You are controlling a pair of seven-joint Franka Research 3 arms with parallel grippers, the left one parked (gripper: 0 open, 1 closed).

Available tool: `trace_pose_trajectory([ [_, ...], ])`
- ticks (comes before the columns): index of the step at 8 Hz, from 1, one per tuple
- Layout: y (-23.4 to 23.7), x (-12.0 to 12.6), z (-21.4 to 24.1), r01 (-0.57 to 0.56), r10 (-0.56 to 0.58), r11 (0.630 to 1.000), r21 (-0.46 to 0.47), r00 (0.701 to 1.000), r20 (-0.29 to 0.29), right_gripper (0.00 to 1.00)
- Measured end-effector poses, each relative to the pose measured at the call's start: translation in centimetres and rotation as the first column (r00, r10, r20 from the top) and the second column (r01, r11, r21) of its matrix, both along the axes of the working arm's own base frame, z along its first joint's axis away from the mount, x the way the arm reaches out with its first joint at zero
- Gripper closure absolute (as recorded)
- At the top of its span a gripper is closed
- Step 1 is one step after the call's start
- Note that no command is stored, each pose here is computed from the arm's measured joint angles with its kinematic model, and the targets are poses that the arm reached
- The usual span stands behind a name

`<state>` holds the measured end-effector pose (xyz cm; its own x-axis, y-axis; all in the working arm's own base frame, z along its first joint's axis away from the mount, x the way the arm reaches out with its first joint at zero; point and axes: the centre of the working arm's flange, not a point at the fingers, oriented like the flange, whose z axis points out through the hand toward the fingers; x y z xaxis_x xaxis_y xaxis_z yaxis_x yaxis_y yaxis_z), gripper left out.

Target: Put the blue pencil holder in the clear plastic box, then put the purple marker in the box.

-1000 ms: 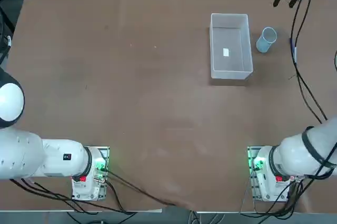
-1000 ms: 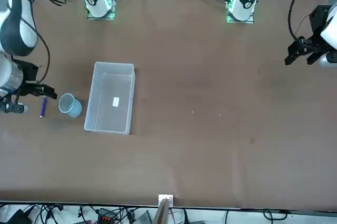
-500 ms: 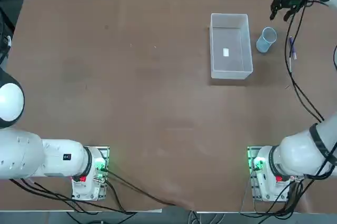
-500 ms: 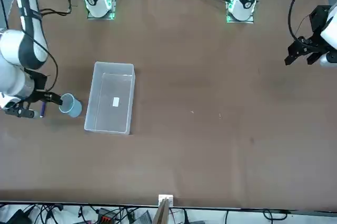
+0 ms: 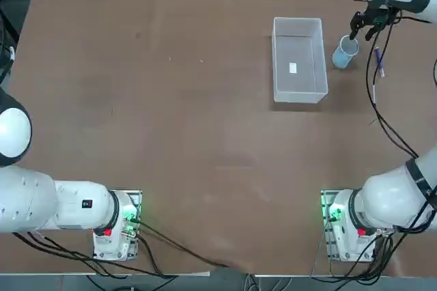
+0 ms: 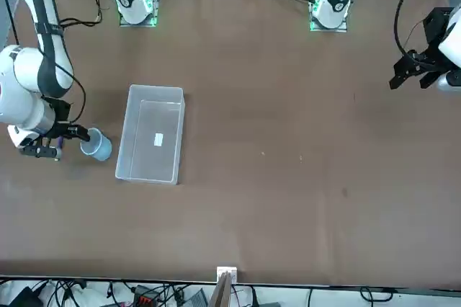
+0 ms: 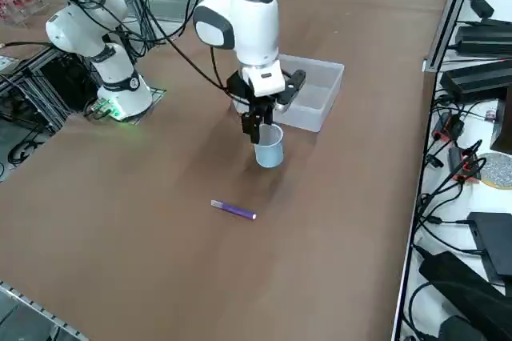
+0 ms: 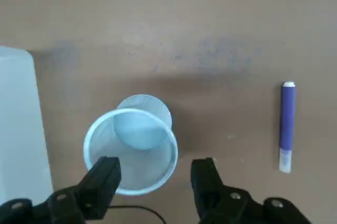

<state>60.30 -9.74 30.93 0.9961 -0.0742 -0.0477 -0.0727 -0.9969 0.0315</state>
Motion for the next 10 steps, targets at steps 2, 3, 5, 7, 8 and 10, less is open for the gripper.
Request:
trace_pose_trajectory([
  [2,0.0,0.1,-2.0,-0.001,0.001,1.0,0.0,1.0,-0.002,0.21],
  [3,0.0,0.1,-2.9,-0.002,0.002,1.0,0.001,1.0,-0.006,0.25],
  [5,-0.2,0.1,-4.4,0.0,0.001,1.0,0.001,1.0,-0.011,0.37],
  [7,-0.4,0.1,-4.8,0.003,-0.002,1.0,0.002,1.0,-0.016,0.61],
  [8,-0.5,0.0,-4.8,0.003,-0.003,1.0,0.002,1.0,-0.017,0.77],
  [10,-0.5,0.0,-4.5,-0.006,0.006,1.0,0.004,1.0,-0.019,0.95],
])
